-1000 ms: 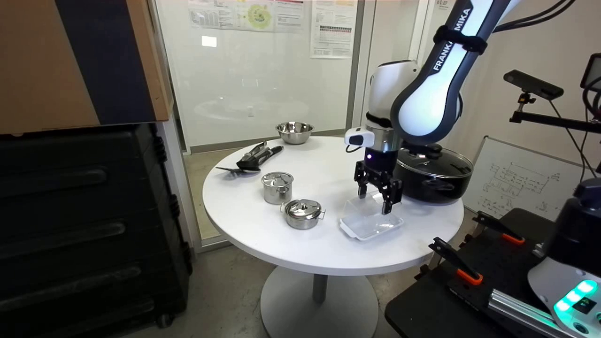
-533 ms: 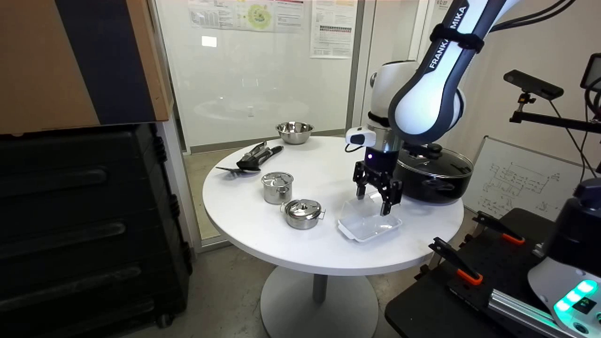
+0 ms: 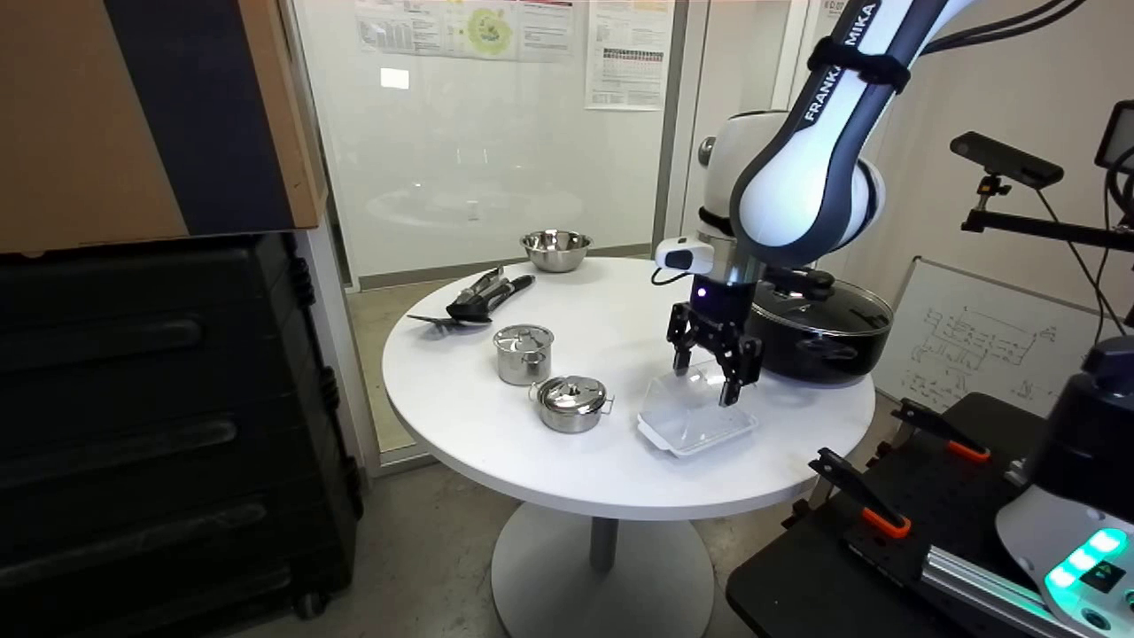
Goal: Put the clear cover on the white thing
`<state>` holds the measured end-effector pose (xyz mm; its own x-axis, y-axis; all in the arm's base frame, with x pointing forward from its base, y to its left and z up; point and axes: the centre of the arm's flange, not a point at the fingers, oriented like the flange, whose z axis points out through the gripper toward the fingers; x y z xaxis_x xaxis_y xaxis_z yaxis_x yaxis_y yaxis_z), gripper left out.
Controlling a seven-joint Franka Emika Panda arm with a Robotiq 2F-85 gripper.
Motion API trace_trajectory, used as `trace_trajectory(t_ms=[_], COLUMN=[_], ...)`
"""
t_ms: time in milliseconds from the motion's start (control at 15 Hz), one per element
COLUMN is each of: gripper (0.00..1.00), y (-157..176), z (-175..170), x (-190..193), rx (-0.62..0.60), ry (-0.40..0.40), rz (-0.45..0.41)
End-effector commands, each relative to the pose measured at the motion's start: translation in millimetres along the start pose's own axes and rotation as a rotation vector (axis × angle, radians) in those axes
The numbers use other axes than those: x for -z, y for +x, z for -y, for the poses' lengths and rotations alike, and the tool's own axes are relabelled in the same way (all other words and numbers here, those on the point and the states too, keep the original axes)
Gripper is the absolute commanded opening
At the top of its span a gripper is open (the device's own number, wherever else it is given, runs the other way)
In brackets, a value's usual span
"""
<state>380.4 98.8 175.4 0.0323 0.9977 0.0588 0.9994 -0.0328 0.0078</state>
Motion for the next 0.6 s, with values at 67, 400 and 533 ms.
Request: trace_trajectory(t_ms=[67, 400, 533], gripper=[0.64, 0.64, 0.64], y=[-6.1, -3.4, -2.4], z=[9.5, 9.6, 11.7], x=[17.9, 21.7, 21.2], rx=[0.025, 0.064, 0.082], ry=[-0.02, -0.026, -0.019], rz=[-0.006, -0.002, 0.007])
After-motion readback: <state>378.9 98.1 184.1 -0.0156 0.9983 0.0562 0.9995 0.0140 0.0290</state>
